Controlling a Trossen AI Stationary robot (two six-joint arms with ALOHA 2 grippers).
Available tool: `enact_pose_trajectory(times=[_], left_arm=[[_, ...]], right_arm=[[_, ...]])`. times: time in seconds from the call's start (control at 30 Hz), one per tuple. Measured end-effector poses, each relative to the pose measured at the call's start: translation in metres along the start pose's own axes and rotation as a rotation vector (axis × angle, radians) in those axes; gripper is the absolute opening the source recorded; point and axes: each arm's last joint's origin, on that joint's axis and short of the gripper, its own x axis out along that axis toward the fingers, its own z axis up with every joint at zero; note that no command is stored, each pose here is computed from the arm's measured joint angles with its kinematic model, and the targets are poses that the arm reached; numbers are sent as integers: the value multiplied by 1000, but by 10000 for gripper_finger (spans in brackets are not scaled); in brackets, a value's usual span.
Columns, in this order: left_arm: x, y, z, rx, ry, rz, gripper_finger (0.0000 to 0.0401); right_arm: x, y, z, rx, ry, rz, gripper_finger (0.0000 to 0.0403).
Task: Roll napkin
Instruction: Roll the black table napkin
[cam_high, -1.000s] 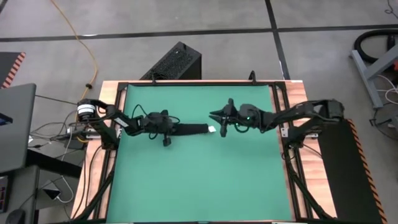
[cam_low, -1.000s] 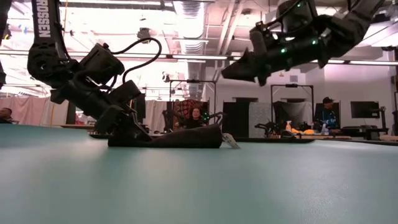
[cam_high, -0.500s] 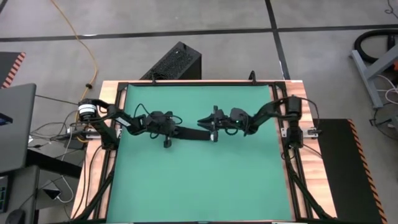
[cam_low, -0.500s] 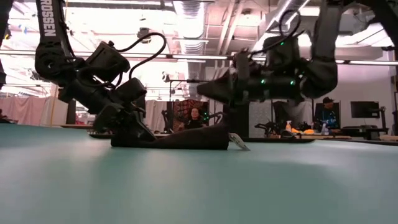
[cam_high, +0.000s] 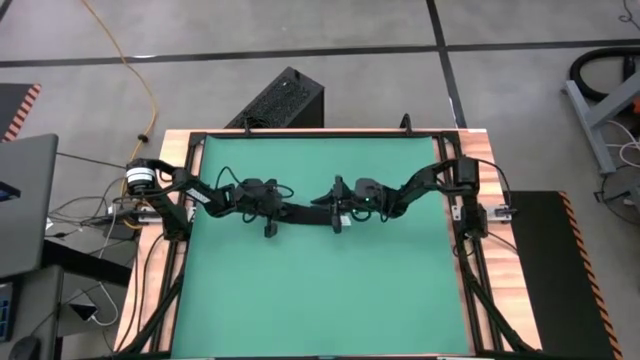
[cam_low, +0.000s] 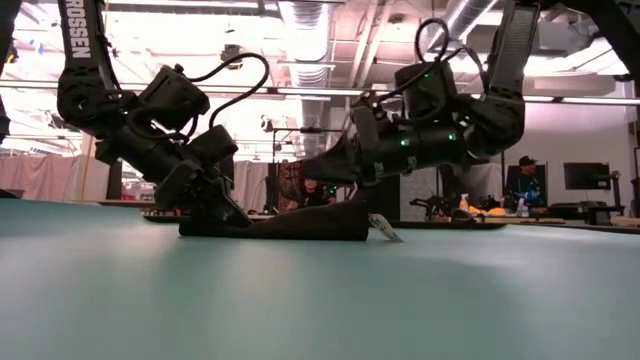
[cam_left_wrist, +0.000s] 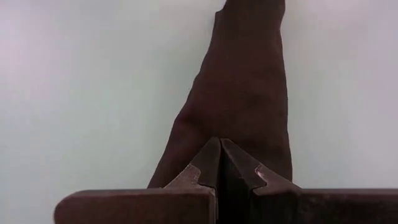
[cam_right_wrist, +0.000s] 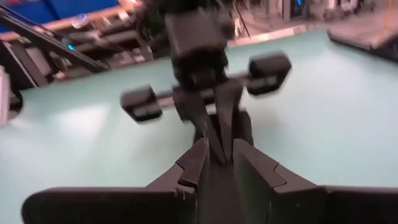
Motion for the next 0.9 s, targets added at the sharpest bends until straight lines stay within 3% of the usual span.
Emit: enact_pose_trajectory(times=[0.3, 0.53, 0.9], left_arm=[[0, 1, 0, -121, -2, 44, 0], [0, 1, 0, -121, 1, 40, 0], [0, 1, 1, -119, -5, 46, 0]], right_arm=[[3, 16, -5, -6, 32, 2, 98], [2, 15, -13, -36, 105, -101, 98], [2, 13, -18, -35, 156, -112, 98]])
